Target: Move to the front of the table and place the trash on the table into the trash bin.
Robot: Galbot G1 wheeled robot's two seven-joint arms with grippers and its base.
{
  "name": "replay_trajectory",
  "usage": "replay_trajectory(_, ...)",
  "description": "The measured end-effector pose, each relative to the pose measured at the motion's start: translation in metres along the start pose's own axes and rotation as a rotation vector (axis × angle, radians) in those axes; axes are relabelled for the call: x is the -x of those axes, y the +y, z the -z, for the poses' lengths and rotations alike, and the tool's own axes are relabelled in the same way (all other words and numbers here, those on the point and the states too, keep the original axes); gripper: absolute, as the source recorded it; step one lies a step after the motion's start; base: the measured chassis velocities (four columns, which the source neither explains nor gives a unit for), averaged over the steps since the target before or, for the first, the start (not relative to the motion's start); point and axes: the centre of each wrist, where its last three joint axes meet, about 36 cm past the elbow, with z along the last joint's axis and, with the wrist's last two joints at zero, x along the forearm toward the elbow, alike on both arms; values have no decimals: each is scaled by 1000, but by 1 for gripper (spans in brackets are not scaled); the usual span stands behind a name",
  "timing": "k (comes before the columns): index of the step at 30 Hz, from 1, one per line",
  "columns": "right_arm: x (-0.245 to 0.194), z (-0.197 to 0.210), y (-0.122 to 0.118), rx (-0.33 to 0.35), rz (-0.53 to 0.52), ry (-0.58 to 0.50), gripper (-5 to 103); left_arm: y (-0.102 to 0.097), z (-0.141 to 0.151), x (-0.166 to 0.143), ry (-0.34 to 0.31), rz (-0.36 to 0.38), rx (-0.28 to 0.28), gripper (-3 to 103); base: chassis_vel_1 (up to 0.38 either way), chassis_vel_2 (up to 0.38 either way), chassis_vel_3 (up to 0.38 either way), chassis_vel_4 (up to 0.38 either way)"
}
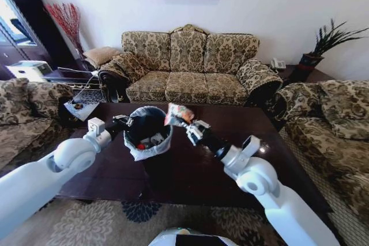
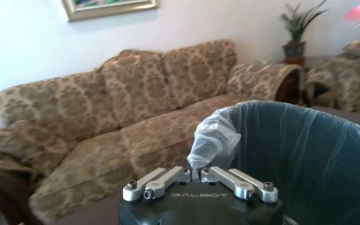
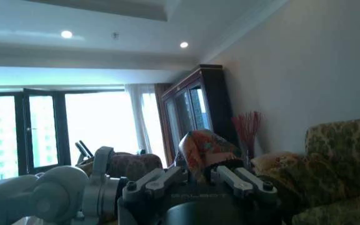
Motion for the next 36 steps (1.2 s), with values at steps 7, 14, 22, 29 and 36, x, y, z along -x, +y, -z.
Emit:
replay_trajectory(7,15,-15,4,-72,28,22,7,-18,13,-8,-40,-55,-5,3,0,0,0,0)
replay_trajectory(14,13,-13,4,-152,10,22,8,-33,14,-14,-59,-86,-26,3,0,0,0,0)
replay_trajectory(22,12,-12,2,-166,6,23,19,-33,13,-14,-60,-83,-30,3,0,0,0,0)
replay_trajectory(29,11,-12,-2,-172,-7,23,39,-33,12,-13,-56,-80,-33,3,0,0,0,0)
replay_trajectory(36,12,-16,-5,-167,-17,23,66,-35,8,-13,-52,-83,-48,3,0,0,0,0)
